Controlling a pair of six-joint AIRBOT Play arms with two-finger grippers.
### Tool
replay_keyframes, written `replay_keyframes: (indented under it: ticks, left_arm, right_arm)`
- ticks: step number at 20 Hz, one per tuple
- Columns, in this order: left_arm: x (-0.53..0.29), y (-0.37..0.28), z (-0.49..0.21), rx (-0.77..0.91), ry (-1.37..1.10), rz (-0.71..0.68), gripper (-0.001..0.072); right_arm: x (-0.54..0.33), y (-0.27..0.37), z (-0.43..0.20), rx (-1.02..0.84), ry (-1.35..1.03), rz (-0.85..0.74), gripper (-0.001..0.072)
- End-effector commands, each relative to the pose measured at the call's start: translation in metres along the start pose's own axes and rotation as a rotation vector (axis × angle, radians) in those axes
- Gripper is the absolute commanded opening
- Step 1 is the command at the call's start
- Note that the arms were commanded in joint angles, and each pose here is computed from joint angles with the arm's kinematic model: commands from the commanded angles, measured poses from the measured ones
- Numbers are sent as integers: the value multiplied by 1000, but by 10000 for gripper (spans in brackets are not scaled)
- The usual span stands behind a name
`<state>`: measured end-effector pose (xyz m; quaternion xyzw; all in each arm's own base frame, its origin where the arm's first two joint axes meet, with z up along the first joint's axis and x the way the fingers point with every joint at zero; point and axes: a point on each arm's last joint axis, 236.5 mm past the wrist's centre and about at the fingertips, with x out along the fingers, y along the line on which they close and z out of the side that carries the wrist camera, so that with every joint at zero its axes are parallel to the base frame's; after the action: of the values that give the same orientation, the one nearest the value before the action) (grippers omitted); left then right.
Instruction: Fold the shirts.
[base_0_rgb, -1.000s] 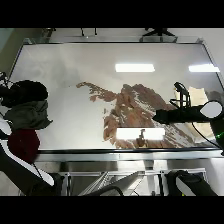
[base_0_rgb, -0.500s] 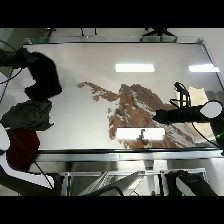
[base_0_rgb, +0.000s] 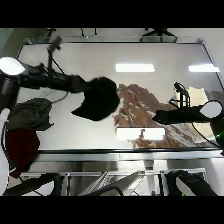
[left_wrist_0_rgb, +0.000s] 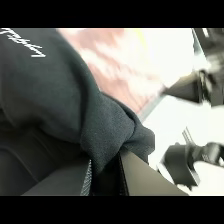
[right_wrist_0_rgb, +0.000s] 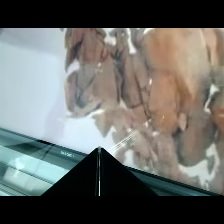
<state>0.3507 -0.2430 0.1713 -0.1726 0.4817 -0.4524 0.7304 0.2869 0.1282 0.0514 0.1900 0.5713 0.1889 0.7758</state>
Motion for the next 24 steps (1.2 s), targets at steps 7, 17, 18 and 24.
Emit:
replay_keyframes:
  ticks: [7,17,18,24]
  left_arm:
    - [43,15,-68,-87,130,-32,694]
    - [-3,185,-125,-408,65,254,693]
    - [3,197,-129,-431,77,259,693]
    - [45,246,-132,-479,185,243,693]
  right_arm:
    - [8,-5,-1,14,28,-3,23]
    - [62,30,25,-121,16,239,422]
    - [73,43,29,-165,5,292,425]
    - [147,70,32,-356,49,305,531]
